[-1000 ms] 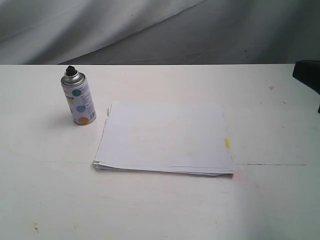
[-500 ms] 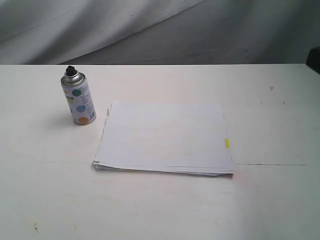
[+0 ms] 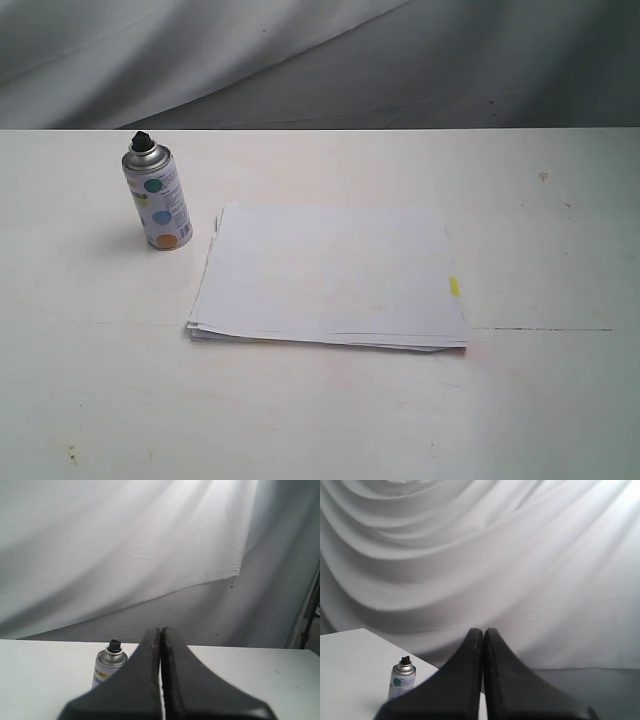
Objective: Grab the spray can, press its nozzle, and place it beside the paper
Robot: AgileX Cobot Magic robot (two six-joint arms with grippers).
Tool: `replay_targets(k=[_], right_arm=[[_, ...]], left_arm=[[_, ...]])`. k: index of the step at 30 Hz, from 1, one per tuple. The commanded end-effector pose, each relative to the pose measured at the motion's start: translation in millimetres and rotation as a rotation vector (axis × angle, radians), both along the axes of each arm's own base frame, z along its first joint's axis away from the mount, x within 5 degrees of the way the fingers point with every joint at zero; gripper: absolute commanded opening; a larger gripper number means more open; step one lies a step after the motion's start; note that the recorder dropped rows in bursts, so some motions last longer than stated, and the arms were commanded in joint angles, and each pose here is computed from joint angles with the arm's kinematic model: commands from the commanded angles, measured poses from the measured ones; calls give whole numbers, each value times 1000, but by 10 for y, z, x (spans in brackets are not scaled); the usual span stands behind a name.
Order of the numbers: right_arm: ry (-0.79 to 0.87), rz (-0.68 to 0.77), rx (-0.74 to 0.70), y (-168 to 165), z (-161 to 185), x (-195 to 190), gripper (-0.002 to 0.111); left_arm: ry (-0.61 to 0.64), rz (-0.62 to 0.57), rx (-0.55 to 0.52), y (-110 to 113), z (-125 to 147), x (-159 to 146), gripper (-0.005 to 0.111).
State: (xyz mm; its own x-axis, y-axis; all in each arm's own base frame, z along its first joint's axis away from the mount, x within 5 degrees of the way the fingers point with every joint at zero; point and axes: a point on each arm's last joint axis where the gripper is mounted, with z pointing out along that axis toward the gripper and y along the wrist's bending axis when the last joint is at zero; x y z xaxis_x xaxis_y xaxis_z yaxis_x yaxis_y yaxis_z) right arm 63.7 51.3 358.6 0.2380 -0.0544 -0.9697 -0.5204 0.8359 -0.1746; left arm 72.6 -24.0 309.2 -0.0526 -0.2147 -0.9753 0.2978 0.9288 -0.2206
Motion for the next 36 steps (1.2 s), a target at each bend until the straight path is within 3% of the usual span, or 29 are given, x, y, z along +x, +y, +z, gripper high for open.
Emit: replay_targets(k=[1,14,23,32,36], right_arm=[[-50,7,-13,23,6,-122,0],[-58,4,-16,24,8,-143,0],[-57,3,-16,23,5,-141,0],[75,3,3,6,-403,-18,0],[79,3,2,5,-411,-16,0]], left_arm=[[-22,27,-7,32,-251,-21,0],[-18,78,-13,96,-955,-89,0],[-69,76,-28,109,-944,-143,0],[-83,74,-32,111,-936,-160,0],[-83,74,-32,111,-936,-160,0]])
